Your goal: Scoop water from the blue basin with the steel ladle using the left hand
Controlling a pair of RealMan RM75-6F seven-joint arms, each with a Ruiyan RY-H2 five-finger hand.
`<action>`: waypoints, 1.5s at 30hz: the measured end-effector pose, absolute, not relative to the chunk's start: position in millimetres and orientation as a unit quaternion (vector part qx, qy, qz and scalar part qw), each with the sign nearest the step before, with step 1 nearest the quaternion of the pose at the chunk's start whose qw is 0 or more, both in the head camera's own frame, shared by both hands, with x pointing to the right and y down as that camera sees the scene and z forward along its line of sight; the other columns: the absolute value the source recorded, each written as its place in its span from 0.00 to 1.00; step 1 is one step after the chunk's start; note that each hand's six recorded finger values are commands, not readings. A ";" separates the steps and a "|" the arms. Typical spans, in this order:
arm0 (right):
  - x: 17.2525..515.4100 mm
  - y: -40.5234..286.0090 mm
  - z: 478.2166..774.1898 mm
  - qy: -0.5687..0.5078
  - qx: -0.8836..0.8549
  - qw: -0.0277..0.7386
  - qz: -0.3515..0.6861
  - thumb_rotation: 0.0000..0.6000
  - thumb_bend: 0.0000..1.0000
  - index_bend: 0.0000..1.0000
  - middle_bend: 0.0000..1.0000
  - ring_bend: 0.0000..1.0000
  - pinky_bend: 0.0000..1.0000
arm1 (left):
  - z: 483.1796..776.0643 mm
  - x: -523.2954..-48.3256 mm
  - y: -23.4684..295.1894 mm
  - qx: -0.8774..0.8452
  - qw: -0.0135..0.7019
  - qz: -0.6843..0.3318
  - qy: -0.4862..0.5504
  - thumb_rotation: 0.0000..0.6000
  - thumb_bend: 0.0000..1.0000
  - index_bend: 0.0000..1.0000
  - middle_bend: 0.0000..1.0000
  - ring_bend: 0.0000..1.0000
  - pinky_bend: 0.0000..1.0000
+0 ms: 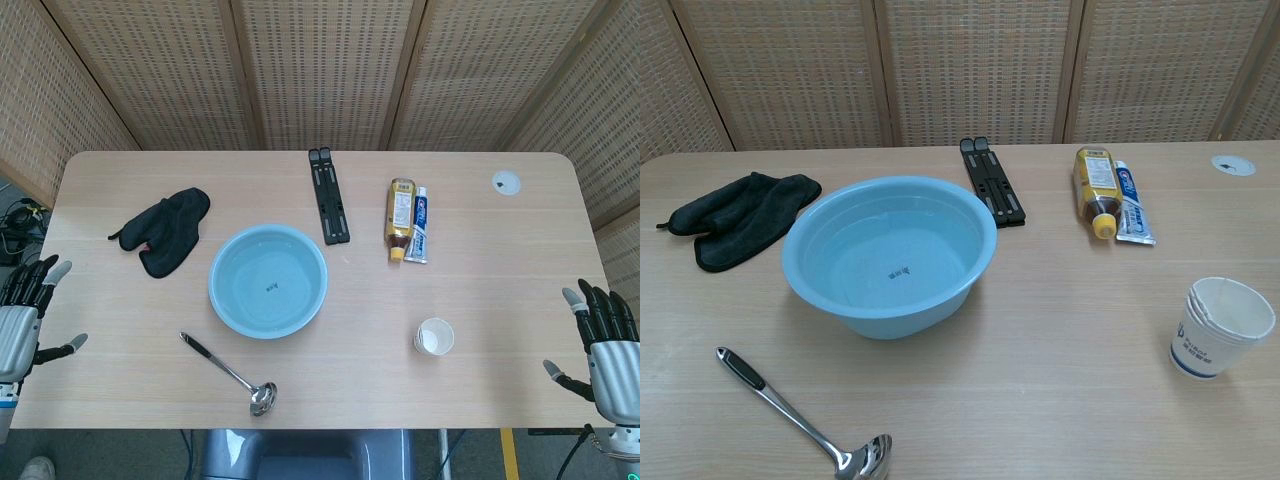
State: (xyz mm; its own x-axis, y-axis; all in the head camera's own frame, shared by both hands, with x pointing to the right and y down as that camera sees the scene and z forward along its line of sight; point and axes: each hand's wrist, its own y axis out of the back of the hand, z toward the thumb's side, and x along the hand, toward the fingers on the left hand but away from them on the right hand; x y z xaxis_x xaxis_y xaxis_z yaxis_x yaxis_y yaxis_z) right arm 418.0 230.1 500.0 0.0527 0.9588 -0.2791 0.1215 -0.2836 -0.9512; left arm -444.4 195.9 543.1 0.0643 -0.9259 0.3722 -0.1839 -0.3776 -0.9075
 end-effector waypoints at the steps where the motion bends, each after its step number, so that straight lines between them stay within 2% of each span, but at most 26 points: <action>1: 418.2 230.1 500.0 -0.446 -0.606 0.398 0.525 1.00 0.00 0.00 0.00 0.00 0.00 | 543.3 -444.1 196.1 -0.640 0.351 -0.529 0.433 1.00 0.00 0.00 0.00 0.00 0.00; 7: 417.7 230.5 499.4 -0.445 -0.608 0.397 0.524 1.00 0.00 0.00 0.00 0.00 0.00 | 545.3 -439.7 196.9 -0.647 0.355 -0.524 0.425 1.00 0.00 0.00 0.00 0.00 0.00; 8: 417.5 230.6 499.2 -0.446 -0.608 0.397 0.524 1.00 0.00 0.00 0.00 0.00 0.00 | 546.2 -437.4 196.9 -0.650 0.357 -0.521 0.422 1.00 0.00 0.00 0.01 0.01 0.01; 9: 417.3 230.6 498.9 -0.446 -0.608 0.396 0.523 1.00 0.00 0.00 0.00 0.00 0.00 | 547.1 -435.3 196.8 -0.653 0.359 -0.518 0.419 1.00 0.00 0.00 0.07 0.06 0.05; 10: 417.2 230.6 498.7 -0.446 -0.609 0.396 0.523 1.00 0.00 0.00 0.00 0.00 0.00 | 548.1 -432.6 196.8 -0.657 0.362 -0.515 0.415 1.00 0.00 0.00 0.20 0.19 0.17; 11: 417.1 230.4 498.6 -0.446 -0.609 0.396 0.523 1.00 0.00 0.00 0.00 0.00 0.00 | 549.7 -428.5 196.5 -0.663 0.366 -0.510 0.409 1.00 0.00 0.00 0.38 0.36 0.33; 13: 417.6 229.8 498.7 -0.447 -0.608 0.395 0.524 1.00 0.00 0.00 0.00 0.00 0.00 | 552.3 -420.8 195.3 -0.671 0.378 -0.498 0.399 1.00 0.00 0.02 0.62 0.59 0.57; 14: 418.0 229.2 499.3 -0.447 -0.607 0.394 0.525 1.00 0.00 0.00 0.00 0.00 0.00 | 555.3 -414.9 194.7 -0.676 0.389 -0.489 0.390 1.00 0.00 0.06 0.70 0.67 0.68; 17: 418.7 227.2 502.2 -0.445 -0.607 0.391 0.530 1.00 0.00 0.00 0.00 0.00 0.00 | 567.8 -397.4 194.3 -0.693 0.424 -0.466 0.350 1.00 0.00 0.20 0.88 0.84 0.92; 19: 418.2 226.7 504.4 -0.443 -0.608 0.388 0.532 1.00 0.00 0.00 0.00 0.00 0.00 | 577.4 -386.9 195.2 -0.703 0.448 -0.452 0.317 1.00 0.00 0.28 0.94 0.90 0.99; 23: 416.9 226.0 509.0 -0.435 -0.610 0.386 0.538 1.00 0.00 0.00 0.00 0.00 0.00 | 607.1 -364.1 203.0 -0.725 0.488 -0.424 0.236 1.00 0.00 0.35 0.98 0.94 1.00; 32: 419.7 223.2 517.0 -0.432 -0.608 0.375 0.550 1.00 0.00 0.00 0.00 0.00 0.00 | 658.1 -330.3 218.6 -0.761 0.479 -0.416 0.137 1.00 0.01 0.39 0.99 0.94 1.00; 39: 424.2 223.6 517.2 -0.434 -0.602 0.372 0.557 1.00 0.00 0.00 0.00 0.00 0.00 | 685.5 -308.1 219.8 -0.769 0.471 -0.421 0.103 1.00 0.22 0.48 0.99 0.94 1.00; 45: 428.4 222.6 515.7 -0.440 -0.598 0.370 0.558 1.00 0.00 0.00 0.00 0.00 0.00 | 703.7 -299.4 221.6 -0.769 0.463 -0.431 0.087 1.00 0.26 0.47 0.99 0.94 1.00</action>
State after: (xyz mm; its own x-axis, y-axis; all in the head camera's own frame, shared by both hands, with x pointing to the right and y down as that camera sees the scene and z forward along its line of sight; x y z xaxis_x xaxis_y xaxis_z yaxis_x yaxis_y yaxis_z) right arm 428.4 222.6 515.7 -0.0107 0.9395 -0.3423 0.1144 -0.3389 -0.9338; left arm -299.4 221.6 703.7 0.6134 -0.5337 0.5821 0.2649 -0.5553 -0.7883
